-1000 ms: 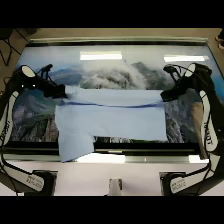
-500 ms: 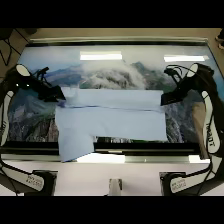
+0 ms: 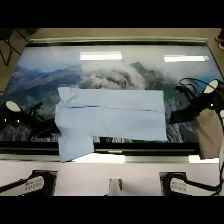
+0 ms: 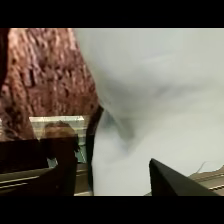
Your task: Fold the shirts.
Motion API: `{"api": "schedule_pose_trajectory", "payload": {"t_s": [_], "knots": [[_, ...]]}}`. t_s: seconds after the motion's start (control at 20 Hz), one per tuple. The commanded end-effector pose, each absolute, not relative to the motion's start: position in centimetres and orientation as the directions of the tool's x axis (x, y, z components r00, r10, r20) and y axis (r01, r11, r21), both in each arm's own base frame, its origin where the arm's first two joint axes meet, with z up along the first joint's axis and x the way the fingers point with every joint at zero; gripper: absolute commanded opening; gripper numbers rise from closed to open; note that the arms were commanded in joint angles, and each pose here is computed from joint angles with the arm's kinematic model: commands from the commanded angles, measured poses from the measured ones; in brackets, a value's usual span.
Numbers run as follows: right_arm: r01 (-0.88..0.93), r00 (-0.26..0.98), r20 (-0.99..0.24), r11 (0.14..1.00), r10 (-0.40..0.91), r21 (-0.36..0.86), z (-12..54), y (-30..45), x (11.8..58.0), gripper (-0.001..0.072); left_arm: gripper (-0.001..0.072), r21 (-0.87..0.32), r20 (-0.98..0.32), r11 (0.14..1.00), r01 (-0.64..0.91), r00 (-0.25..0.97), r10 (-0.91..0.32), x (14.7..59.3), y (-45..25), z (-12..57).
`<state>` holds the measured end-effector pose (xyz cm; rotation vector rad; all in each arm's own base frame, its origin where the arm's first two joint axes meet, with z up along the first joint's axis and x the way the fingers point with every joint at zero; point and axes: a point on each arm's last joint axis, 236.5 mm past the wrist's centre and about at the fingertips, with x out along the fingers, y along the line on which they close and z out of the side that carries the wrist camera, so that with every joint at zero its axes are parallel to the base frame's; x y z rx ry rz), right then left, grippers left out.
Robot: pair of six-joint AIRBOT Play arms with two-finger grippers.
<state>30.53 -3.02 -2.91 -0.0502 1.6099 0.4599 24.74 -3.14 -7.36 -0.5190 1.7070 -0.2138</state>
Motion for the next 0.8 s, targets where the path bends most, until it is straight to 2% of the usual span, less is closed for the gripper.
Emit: {"api": "schedule_pose_trajectory", "payload": {"t_s": [0.0,0.15,0.25,0.3,0.35,0.45,0.5,0.75], "knots": [[-0.305,-0.105,-0.964,0.914,0.245,0.266,-3.3,-2.6,28.5,0.0485,0.054,-0.477,-0.858,0.847,-0.234,-0.086,-0.506,22.0,-5.4,-9.6],[-0.307,-0.107,-0.964,0.915,0.242,0.263,-3.0,-2.7,28.4,0.0487,0.054,-0.49,-0.86,0.844,-0.219,-0.035,-0.509,23.5,-6.5,-10.1],[-0.306,-0.121,-0.966,0.918,0.227,0.253,-3.1,-3.0,28.0,0.0506,0.0538,-0.49,-0.858,0.85,-0.193,-0.066,-0.509,23.2,-7.6,-10.5],[-0.307,-0.136,-0.968,0.92,0.213,0.246,-3.2,-3.3,27.7,0.051,0.0471,-0.488,-0.856,0.852,-0.191,-0.085,-0.51,23.0,-8.0,-10.8],[-0.306,-0.163,-0.967,0.921,0.198,0.24,-3.6,-3.7,26.9,0.0563,0.0338,-0.488,-0.855,0.852,-0.189,-0.094,-0.51,22.8,-8.2,-10.9],[-0.294,-0.221,-0.957,0.923,0.188,0.249,-5.2,-3.8,25.0,0.0596,0.0128,-0.488,-0.855,0.852,-0.192,-0.093,-0.511,22.8,-8.1,-11.0],[-0.283,-0.24,-0.95,0.922,0.2,0.266,-6.2,-3.4,24.1,0.0604,0.0045,-0.488,-0.855,0.851,-0.196,-0.089,-0.511,22.9,-8.0,-10.9],[-0.188,-0.257,-0.924,0.924,0.281,0.334,-9.6,-1.3,23.0,0.0596,0.0046,-0.49,-0.86,0.854,-0.176,-0.06,-0.506,23.3,-7.9,-10.2]]}}
